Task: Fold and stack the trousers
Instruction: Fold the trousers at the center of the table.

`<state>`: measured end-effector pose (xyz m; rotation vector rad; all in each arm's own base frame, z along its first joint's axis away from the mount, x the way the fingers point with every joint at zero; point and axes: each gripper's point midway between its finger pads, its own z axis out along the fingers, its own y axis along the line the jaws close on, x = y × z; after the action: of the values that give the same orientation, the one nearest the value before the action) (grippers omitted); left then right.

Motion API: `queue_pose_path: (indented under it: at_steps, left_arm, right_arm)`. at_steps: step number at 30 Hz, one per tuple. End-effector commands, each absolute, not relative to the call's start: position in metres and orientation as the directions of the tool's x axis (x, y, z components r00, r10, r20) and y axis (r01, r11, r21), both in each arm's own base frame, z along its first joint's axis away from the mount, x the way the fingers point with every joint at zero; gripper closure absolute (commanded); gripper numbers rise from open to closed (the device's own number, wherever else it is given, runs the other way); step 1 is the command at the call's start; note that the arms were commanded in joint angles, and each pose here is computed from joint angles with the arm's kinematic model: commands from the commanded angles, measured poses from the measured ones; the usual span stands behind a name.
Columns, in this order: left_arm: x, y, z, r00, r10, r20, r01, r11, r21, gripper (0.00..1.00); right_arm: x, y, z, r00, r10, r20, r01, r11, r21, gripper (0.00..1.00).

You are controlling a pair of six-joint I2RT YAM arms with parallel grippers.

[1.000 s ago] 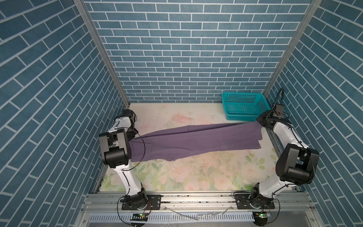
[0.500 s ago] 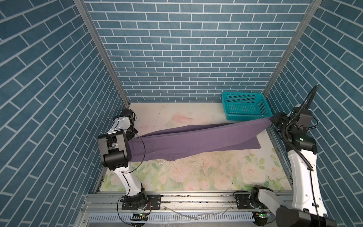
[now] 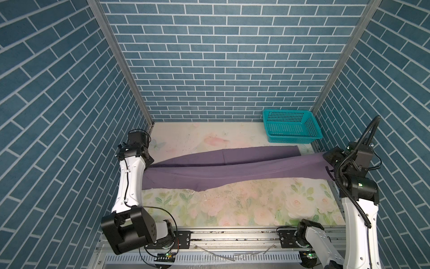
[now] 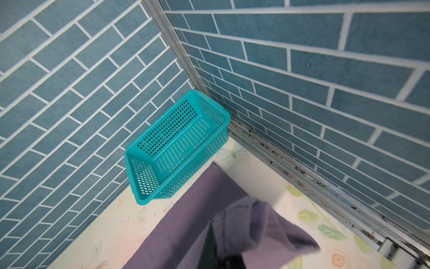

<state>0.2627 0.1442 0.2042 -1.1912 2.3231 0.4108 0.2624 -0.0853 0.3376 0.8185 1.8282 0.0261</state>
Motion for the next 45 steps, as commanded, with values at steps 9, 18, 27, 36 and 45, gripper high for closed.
queue_pose_path:
  at_steps: [9, 18, 27, 36, 45]
  left_arm:
    - [0.287, 0.149, 0.183, -0.527, -0.69, -0.497, -0.811, 0.583, 0.05, 1.0]
    - [0.344, 0.146, 0.146, -0.594, -0.68, -0.43, -0.775, 0.626, 0.08, 1.0]
    - [0.383, 0.146, 0.115, -0.618, -0.681, -0.392, -0.769, 0.628, 0.12, 1.0]
    - [0.398, 0.149, 0.087, -0.639, -0.682, -0.356, -0.762, 0.624, 0.172, 1.0]
    - [0.413, 0.153, 0.068, -0.651, -0.682, -0.333, -0.756, 0.624, 0.201, 1.0]
  right_arm:
    - [0.254, -0.109, 0.353, -0.098, 0.475, -0.874, 0.593, 0.734, 0.332, 1.0]
    - [0.321, -0.106, 0.298, -0.195, 0.573, -0.796, 0.58, 0.722, 0.378, 1.0]
    - [0.38, -0.109, 0.244, -0.28, 0.63, -0.725, 0.591, 0.708, 0.387, 1.0]
    - [0.42, -0.115, 0.19, -0.359, 0.652, -0.668, 0.626, 0.699, 0.346, 1.0]
    - [0.458, -0.122, 0.166, -0.392, 0.655, -0.646, 0.63, 0.703, 0.331, 1.0]
